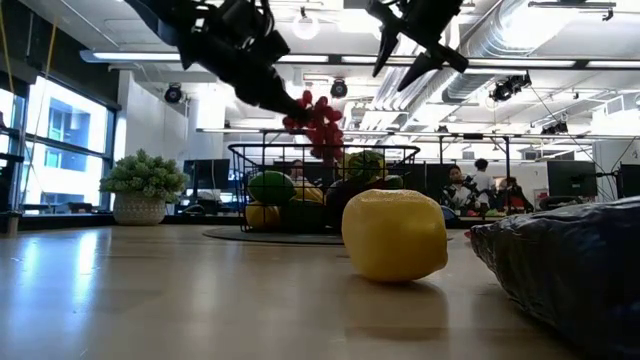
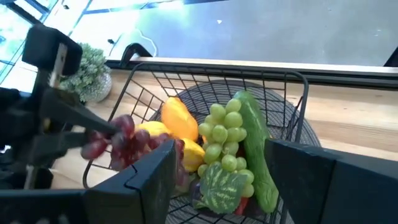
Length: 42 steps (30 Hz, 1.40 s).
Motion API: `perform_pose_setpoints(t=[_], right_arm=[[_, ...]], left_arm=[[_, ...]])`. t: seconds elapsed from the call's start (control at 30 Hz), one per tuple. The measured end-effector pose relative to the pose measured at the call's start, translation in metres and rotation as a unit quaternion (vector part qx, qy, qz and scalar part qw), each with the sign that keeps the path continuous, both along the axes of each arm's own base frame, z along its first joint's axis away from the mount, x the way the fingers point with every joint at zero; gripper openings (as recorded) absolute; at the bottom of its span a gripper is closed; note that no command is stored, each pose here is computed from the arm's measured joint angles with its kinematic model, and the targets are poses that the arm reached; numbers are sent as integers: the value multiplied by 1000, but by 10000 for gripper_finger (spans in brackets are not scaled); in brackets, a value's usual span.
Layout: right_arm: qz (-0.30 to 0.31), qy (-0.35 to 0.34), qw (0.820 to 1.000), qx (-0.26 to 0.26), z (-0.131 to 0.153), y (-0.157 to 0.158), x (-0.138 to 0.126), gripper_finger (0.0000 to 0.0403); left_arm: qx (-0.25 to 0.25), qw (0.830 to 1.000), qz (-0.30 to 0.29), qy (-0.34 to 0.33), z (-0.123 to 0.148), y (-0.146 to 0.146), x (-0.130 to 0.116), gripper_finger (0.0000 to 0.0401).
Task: Build produce basket
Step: Put the red grapes into the black wire basket
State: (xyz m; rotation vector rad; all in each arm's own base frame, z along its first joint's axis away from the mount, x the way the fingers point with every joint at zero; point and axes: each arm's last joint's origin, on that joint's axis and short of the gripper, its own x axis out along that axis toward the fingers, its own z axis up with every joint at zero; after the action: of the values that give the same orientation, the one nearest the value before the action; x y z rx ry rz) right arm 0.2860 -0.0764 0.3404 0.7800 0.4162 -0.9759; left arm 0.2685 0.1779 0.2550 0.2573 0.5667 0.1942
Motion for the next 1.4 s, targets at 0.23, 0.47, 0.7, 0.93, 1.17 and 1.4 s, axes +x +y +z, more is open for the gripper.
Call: perform_pose_setpoints(t=[0.23,0.47,0.7,0.93,1.17,1.4], right_arm=[[-21,-5,1000,-1,0,-4,-1,225],[-33,-11,999,-1,0,-4,-2,225],[-32,-10,999,-2,0,-4,-2,225],[-32,-9,999,-2,0,-4,-2,225],[-30,-10,1000,0,0,-4,-1,225],[-25,-11,1000,5,0,-4,-1,225]], left_arm=[[-30,999,-31,7,-5,-5,2,7],[-36,999,-24,21,-14,-1,4,8],[-38,999,-5,32,-30,5,12,8],[-31,999,5,44,-38,9,16,15],[-20,998,18,48,-38,9,16,83],[36,994,93,50,-33,16,16,151]])
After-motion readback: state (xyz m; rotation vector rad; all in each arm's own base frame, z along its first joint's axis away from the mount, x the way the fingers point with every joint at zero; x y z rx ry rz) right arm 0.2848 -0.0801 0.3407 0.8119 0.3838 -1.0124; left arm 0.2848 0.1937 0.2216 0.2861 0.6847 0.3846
